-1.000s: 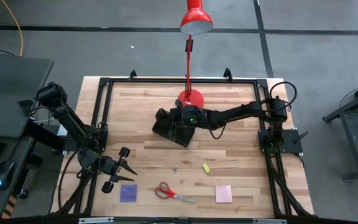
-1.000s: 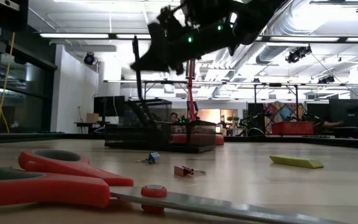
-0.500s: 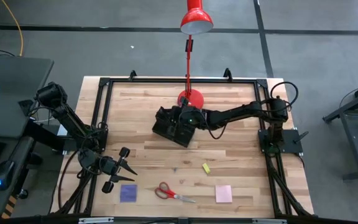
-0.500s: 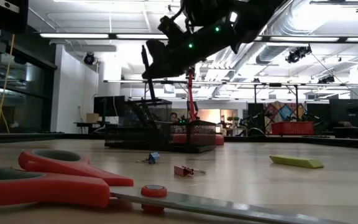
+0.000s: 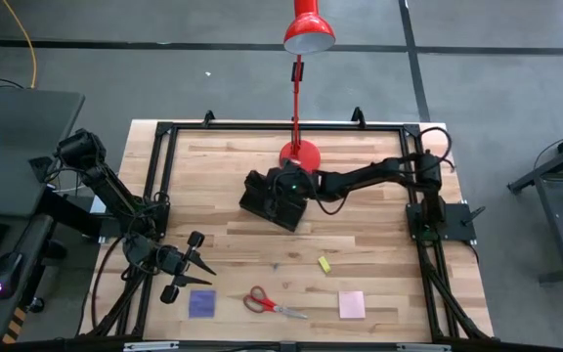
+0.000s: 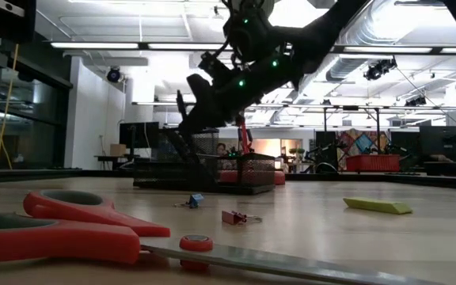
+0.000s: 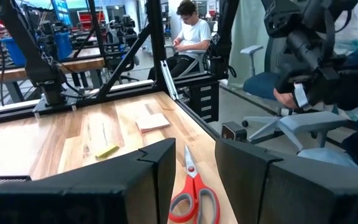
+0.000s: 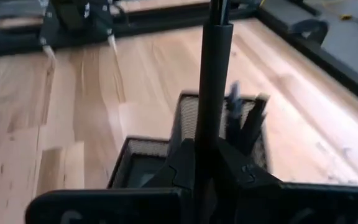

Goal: Pick and place office supplies into organizer
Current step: Put the black pen into the desk organizer, then put the orange scissors into the desk organizer

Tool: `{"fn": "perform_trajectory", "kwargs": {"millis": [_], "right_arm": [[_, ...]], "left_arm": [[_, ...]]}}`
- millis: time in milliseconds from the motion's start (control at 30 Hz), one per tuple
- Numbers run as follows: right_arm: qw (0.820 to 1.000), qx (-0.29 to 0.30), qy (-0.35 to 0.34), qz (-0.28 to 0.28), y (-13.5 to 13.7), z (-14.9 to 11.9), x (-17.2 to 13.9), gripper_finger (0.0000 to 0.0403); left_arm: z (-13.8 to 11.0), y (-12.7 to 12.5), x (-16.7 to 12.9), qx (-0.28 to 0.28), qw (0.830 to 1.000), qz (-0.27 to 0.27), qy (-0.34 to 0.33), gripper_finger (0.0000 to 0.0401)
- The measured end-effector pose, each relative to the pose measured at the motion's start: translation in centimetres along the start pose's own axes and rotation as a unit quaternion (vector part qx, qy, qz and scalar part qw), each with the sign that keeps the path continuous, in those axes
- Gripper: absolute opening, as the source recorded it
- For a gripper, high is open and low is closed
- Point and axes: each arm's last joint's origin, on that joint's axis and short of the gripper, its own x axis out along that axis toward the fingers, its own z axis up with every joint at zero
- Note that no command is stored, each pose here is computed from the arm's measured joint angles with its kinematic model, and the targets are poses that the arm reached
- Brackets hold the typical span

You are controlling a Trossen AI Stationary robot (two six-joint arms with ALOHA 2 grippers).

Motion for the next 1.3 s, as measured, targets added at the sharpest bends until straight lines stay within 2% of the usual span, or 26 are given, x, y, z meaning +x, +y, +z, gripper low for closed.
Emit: {"fn": "perform_trajectory", "kwargs": {"millis": [133,200,400,567,700,867,1000,1300], "right_arm": [[1.000,-0.003,-0.009,-0.001,0.5,-0.1,0.1,0.0014],[1.000,0.001,-0.010,0.000,0.6,-0.1,0.1,0.0027],[0.999,0.000,-0.016,-0.052,0.3,0.0,0.1,0.0121],[0.999,-0.003,-0.034,-0.038,0.4,0.4,0.1,0.0192],[0.997,-0.036,-0.059,-0.028,1.3,0.9,-0.2,0.0224],[0.992,-0.070,-0.103,-0.013,3.8,2.4,-1.8,0.0229],[0.991,-0.079,-0.111,0.005,6.3,3.0,-3.3,0.0221],[0.992,-0.080,-0.075,0.065,12.8,1.3,-6.4,0.0204]], "left_arm": [[0.0,0.0,0.0,-0.002,1.000,0.000,0.000,0.0104],[0.0,0.0,0.0,-0.002,1.000,0.000,-0.001,0.0104],[0.0,0.0,0.0,-0.002,1.000,-0.007,-0.001,0.0104],[0.0,0.0,0.0,-0.001,1.000,-0.007,0.001,0.0104],[-0.2,0.0,0.0,0.003,1.000,-0.007,0.007,0.0104],[-0.2,0.0,0.0,0.003,1.000,-0.007,0.010,0.0104],[-0.4,0.1,0.0,0.000,1.000,0.017,0.018,0.0104],[-1.1,0.3,-0.1,0.010,0.998,0.047,0.048,0.0104]]}}
